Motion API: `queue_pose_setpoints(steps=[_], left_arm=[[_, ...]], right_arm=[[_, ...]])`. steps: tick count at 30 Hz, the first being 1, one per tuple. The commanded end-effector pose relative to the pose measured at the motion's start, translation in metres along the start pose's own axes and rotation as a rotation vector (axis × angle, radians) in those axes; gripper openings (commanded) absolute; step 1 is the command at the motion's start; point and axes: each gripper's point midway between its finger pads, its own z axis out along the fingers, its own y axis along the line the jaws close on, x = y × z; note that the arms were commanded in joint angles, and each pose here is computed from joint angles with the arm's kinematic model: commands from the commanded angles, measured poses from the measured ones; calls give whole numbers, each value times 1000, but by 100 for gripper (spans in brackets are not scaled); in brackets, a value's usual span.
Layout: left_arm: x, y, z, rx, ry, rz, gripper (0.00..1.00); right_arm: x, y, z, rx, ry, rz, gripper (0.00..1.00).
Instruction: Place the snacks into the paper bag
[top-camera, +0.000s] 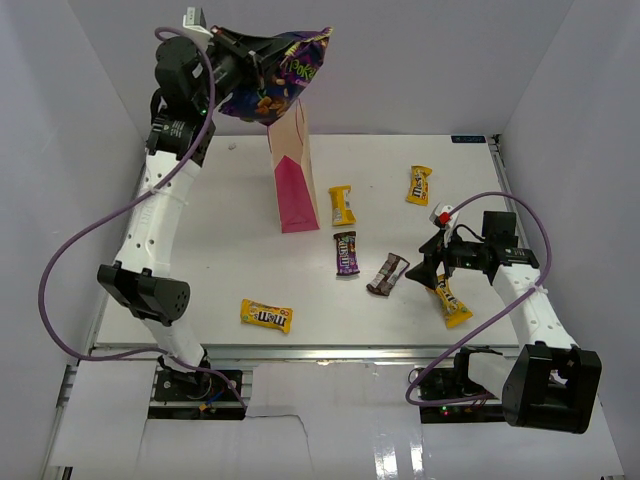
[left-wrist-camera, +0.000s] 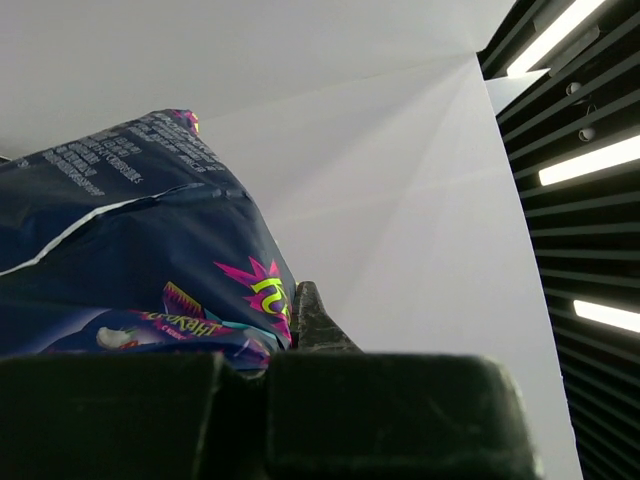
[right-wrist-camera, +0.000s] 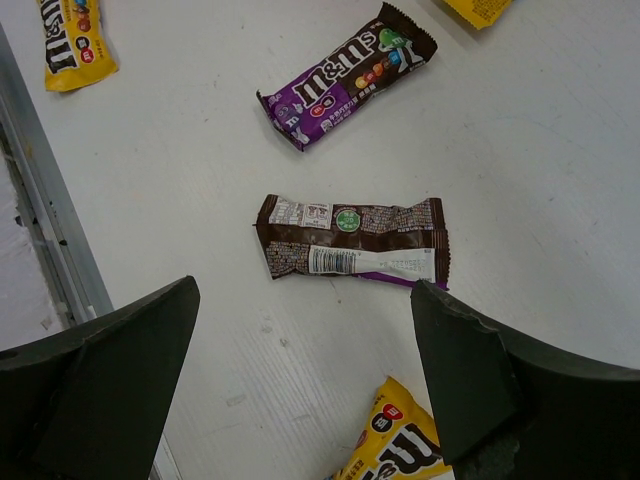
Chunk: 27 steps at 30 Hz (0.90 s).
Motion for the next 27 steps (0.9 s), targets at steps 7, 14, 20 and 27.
queue_pose_setpoints(steps=[7,14,20,27], left_arm=[[0,-83,2,213,-154,27,0],[-11,-75,9,202,-220,43,0],[-23,-67,15,202,-281,43,0],[-36,-48,25,190,-362,26,0]], right_arm=[[-8,2,-1,-13,-40,-30,92],[-7,2,-1,-11,-38,-27,93],[-6,2,0,-11,-38,-22,92],[-5,1,0,-8,-38,-21,93]])
